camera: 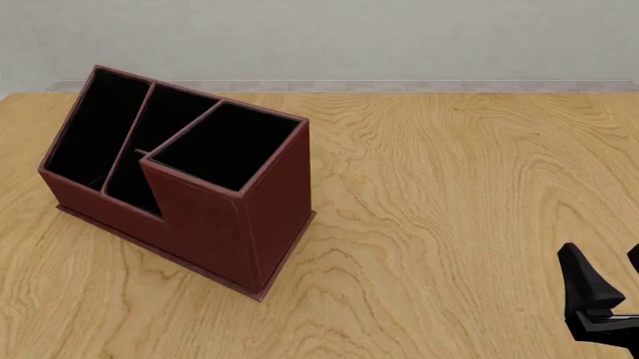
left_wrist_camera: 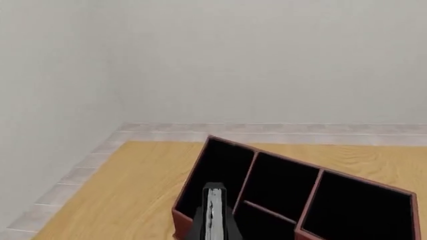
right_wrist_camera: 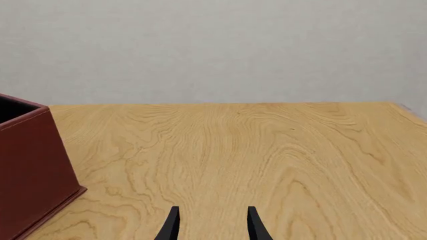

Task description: Pick up the book and place it in the left compartment of the caddy.

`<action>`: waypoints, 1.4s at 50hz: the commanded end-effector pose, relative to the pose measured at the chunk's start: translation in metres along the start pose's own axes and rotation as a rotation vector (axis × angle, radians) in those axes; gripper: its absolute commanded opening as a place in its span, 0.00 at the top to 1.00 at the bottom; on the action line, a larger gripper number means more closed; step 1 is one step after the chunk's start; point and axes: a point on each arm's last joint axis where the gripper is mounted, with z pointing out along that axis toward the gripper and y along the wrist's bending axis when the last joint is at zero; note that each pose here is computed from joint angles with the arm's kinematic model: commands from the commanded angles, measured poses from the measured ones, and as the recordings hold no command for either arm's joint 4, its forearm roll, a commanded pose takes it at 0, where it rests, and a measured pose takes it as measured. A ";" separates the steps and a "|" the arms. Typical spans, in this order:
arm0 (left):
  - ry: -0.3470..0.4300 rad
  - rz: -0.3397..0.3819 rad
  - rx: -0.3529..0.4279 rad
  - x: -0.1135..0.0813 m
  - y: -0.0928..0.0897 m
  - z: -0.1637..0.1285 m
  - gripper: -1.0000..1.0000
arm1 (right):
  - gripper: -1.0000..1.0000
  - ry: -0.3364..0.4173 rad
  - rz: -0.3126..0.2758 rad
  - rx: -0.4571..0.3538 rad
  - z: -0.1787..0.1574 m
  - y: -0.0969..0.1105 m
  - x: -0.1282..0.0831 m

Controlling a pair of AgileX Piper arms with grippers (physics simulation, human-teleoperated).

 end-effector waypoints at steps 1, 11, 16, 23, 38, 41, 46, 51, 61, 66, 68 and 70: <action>0.080 0.034 -0.045 0.018 0.006 0.045 1.00 | 0.00 0.000 0.003 0.004 0.000 0.000 0.000; 0.131 0.067 -0.026 0.018 0.006 0.078 1.00 | 0.00 0.001 0.003 0.004 0.000 0.000 0.000; 0.160 0.100 0.012 0.014 0.001 0.095 1.00 | 0.00 0.001 0.000 0.004 0.001 0.000 0.000; 0.185 0.133 0.046 0.008 -0.004 0.113 1.00 | 0.00 0.004 -0.004 0.004 0.001 0.000 0.000; 0.254 0.185 0.102 -0.012 -0.013 0.155 1.00 | 0.00 0.009 0.000 0.006 0.003 0.000 0.000; 0.278 0.178 0.097 -0.013 -0.011 0.168 1.00 | 0.00 0.009 0.005 0.008 0.003 -0.001 0.000; 0.307 0.179 0.090 -0.012 -0.008 0.183 1.00 | 0.00 0.010 0.008 0.007 0.004 0.000 0.000; 0.352 0.161 0.073 -0.007 -0.003 0.200 1.00 | 0.00 0.008 0.012 0.010 0.003 -0.001 0.000; 0.409 0.110 0.053 0.000 0.002 0.221 1.00 | 0.00 0.008 0.008 0.014 0.003 -0.001 0.000; 0.430 0.090 0.053 0.006 0.001 0.228 1.00 | 0.00 0.010 0.003 0.015 0.003 -0.001 0.000; 0.437 0.087 0.056 0.009 0.000 0.230 1.00 | 0.00 0.011 0.002 0.015 0.003 -0.001 0.000; 0.442 0.077 0.056 0.011 -0.001 0.233 1.00 | 0.00 0.011 -0.001 0.017 0.003 -0.001 0.000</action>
